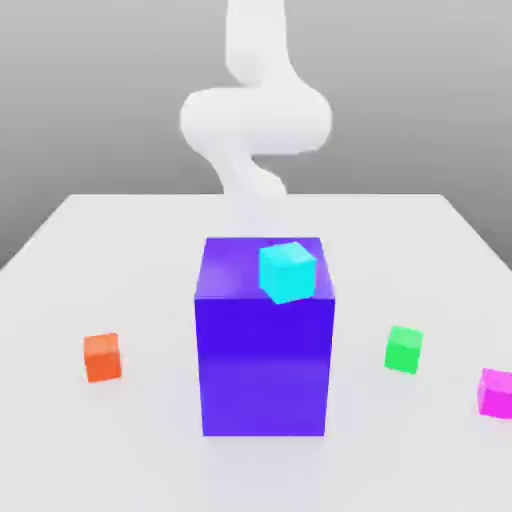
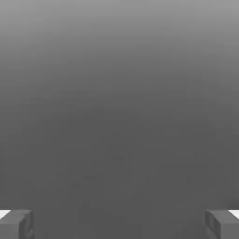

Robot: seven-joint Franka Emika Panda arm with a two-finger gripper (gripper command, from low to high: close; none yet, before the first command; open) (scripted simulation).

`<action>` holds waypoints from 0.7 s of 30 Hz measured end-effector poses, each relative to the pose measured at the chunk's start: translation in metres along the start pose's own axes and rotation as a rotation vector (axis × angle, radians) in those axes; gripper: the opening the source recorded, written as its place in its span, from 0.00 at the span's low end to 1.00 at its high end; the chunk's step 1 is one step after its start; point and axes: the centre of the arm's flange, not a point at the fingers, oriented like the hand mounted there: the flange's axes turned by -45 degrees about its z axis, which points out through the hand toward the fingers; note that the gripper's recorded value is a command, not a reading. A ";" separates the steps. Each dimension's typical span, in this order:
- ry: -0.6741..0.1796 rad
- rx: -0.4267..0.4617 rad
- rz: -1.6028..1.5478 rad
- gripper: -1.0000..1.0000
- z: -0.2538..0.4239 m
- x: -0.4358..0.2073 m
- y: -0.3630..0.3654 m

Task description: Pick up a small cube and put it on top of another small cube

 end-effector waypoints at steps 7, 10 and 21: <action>-0.190 0.167 -0.274 0.50 0.135 -0.027 -0.092; -0.266 0.227 -0.396 0.50 0.184 -0.055 -0.136; -0.522 0.401 -0.898 0.50 0.305 -0.233 -0.295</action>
